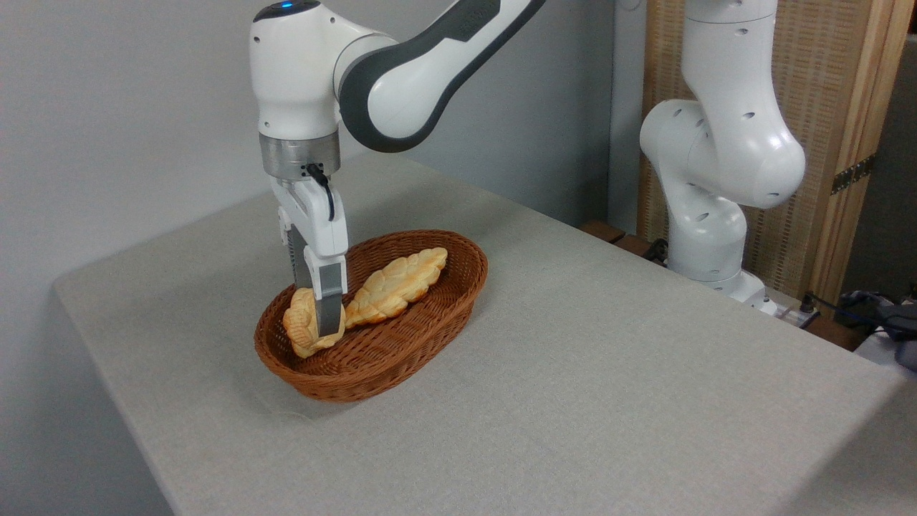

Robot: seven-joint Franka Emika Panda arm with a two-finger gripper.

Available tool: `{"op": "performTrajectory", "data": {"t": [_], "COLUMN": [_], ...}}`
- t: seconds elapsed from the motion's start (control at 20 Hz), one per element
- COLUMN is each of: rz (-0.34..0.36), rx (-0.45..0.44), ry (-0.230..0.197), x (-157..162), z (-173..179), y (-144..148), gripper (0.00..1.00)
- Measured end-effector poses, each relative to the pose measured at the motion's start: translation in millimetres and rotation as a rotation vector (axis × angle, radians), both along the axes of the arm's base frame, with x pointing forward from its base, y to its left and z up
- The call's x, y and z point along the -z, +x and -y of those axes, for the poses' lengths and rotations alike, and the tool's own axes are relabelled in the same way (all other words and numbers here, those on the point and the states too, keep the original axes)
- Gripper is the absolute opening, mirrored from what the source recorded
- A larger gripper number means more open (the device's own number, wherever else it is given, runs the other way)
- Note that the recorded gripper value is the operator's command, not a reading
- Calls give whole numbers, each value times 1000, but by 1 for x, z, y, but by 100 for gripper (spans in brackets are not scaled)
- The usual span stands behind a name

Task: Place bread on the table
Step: 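Close the gripper on the round bread roll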

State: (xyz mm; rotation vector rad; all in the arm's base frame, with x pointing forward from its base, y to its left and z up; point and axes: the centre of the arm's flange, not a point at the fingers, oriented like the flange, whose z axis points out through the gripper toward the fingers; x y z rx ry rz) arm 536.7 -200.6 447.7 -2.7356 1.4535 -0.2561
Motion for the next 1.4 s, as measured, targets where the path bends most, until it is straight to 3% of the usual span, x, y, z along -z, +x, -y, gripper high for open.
{"op": "performTrajectory", "data": {"t": [0.1, 0.3, 0.75, 1.1, 1.4], "rz": [0, 1, 3, 5, 5], "rx": [0, 1, 2, 12, 12], "ry": [0, 0, -1, 0, 0], "x": [0, 0, -1, -2, -2], "z": [0, 1, 1, 2, 2], "y": [0, 0, -1, -1, -1], "gripper": [46, 36, 35, 24, 24]}}
